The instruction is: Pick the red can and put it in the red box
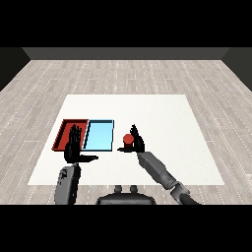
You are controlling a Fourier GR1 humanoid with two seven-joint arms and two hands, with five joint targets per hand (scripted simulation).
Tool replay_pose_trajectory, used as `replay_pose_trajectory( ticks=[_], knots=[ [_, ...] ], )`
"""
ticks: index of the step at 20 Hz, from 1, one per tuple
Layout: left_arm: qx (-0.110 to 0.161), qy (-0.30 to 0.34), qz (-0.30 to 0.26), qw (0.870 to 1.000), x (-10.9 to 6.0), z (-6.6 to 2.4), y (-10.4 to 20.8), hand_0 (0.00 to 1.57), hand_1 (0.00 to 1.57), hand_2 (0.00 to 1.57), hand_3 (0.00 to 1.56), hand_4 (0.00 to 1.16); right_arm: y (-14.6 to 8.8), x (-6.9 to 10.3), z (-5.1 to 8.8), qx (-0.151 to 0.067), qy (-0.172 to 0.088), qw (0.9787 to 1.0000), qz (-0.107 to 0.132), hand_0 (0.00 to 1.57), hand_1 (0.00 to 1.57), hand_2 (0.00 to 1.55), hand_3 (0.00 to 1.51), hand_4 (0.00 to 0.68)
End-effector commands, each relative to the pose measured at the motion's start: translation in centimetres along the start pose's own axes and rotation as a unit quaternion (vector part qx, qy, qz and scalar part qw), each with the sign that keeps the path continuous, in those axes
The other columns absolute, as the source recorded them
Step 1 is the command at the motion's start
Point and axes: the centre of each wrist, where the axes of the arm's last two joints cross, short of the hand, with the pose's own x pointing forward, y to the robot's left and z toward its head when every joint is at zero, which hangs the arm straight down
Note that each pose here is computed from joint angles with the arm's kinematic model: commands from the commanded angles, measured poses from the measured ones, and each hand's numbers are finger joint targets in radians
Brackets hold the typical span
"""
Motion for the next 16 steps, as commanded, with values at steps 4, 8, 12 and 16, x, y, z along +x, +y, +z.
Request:
replay_pose_trajectory(
  ticks=[4,8,12,16],
  knots=[
    [0.002,0.0,0.001,1.0,0.7,-0.25,-0.7,0.0,0.0,0.0,0.0,0.0,0.1,0.0,-1.6,-0.001,0.023,0.9997,0.008,0.0,0.0,0.0,0.0,0.0],
    [0.007,-0.006,-0.002,1.0,0.6,1.58,1.0,0.0,0.0,0.0,0.0,0.0,0.1,-0.3,-2.1,-0.013,0.04,0.9989,0.019,0.0,0.0,0.0,0.0,0.0],
    [0.007,-0.002,-0.006,1.0,-0.1,1.24,-0.3,0.0,0.0,0.0,0.0,0.0,0.8,-0.4,-2.3,-0.038,0.018,0.9974,0.058,1.52,1.52,1.5,1.46,0.493],
    [0.001,-0.008,-0.003,1.0,1.2,1.24,0.9,0.0,0.0,0.0,0.0,0.0,1.9,-0.5,-1.4,-0.05,0.047,0.9919,0.107,1.54,1.54,1.47,1.42,0.575]
  ],
)
